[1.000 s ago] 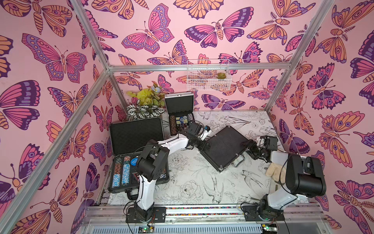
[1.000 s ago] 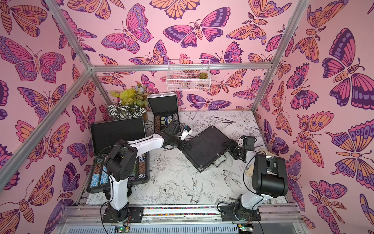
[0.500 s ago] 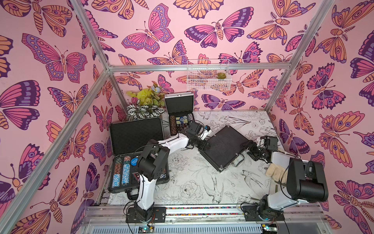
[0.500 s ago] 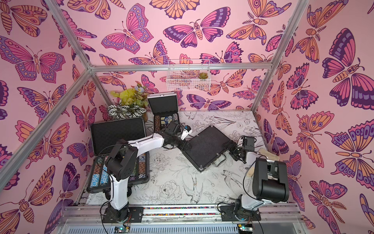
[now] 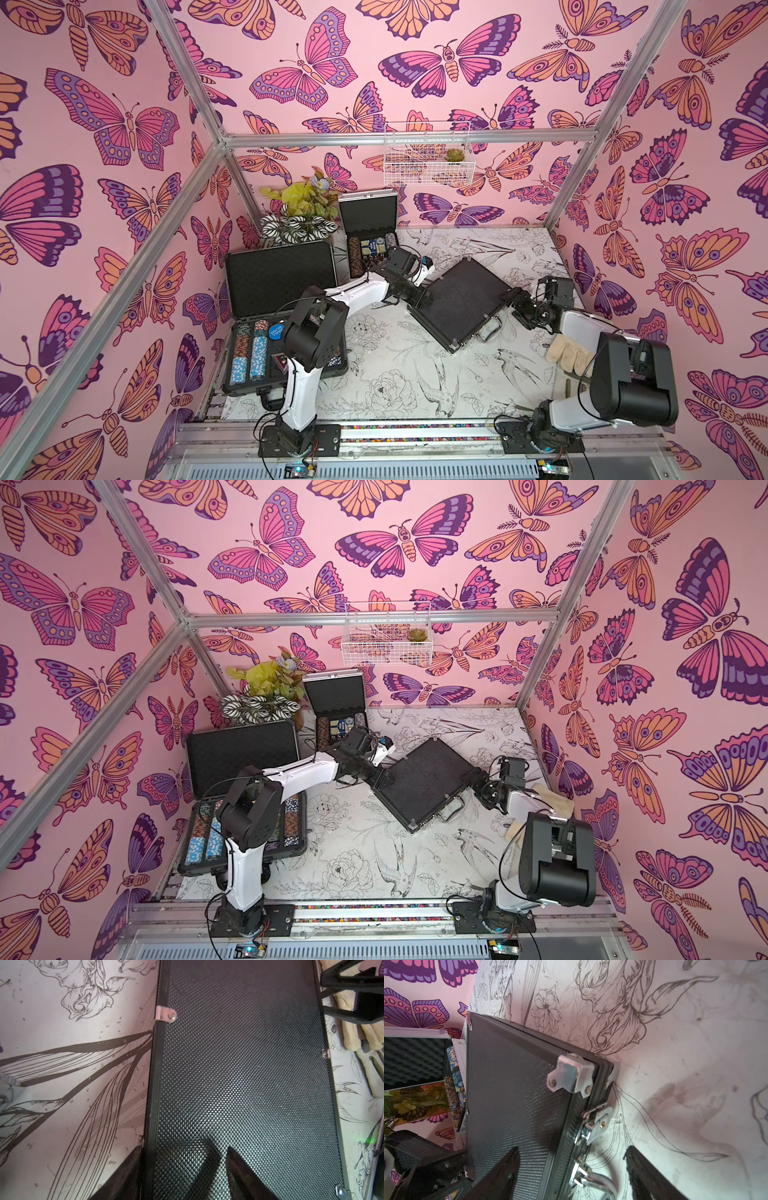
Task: Close the poker set cases
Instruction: Fasten the fastener on the poker set case.
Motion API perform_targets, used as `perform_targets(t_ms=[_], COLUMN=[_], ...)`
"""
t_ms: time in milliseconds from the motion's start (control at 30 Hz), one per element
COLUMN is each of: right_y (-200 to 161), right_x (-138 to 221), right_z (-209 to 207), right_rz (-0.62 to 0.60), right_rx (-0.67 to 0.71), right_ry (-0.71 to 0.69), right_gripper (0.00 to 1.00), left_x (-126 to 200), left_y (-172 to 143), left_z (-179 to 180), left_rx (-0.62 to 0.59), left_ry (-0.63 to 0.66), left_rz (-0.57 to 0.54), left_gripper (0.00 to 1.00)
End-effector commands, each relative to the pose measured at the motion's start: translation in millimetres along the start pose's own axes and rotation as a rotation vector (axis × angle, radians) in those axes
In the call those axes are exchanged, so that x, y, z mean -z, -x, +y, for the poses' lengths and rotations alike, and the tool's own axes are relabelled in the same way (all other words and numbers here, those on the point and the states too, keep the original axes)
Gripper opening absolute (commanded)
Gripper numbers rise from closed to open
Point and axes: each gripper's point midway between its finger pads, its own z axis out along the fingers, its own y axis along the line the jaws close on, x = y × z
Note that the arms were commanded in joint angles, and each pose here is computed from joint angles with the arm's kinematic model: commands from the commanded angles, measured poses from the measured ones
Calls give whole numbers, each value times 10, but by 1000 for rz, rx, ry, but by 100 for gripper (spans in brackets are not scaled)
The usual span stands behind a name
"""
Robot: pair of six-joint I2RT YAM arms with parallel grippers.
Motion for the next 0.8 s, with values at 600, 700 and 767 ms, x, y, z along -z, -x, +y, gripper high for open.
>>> perform_targets(t_ms=[600,700,767], right_y=[-42,-48,-61], right_x=[-233,-284,-345], right_z=[62,64,108], right_rz=[15,9,11], right_rx=[-69,-106,-137], right_ry=[102,125,168], right_gripper=[79,78,77], left_x=[-134,-145,-153], left_y=[-119,-121,-131], left_z=[-49,-61,-72], left_rx=[7,6,8], left_ry=[-29,-38,-46], left_rz=[55,56,59], left_gripper=[61,61,60])
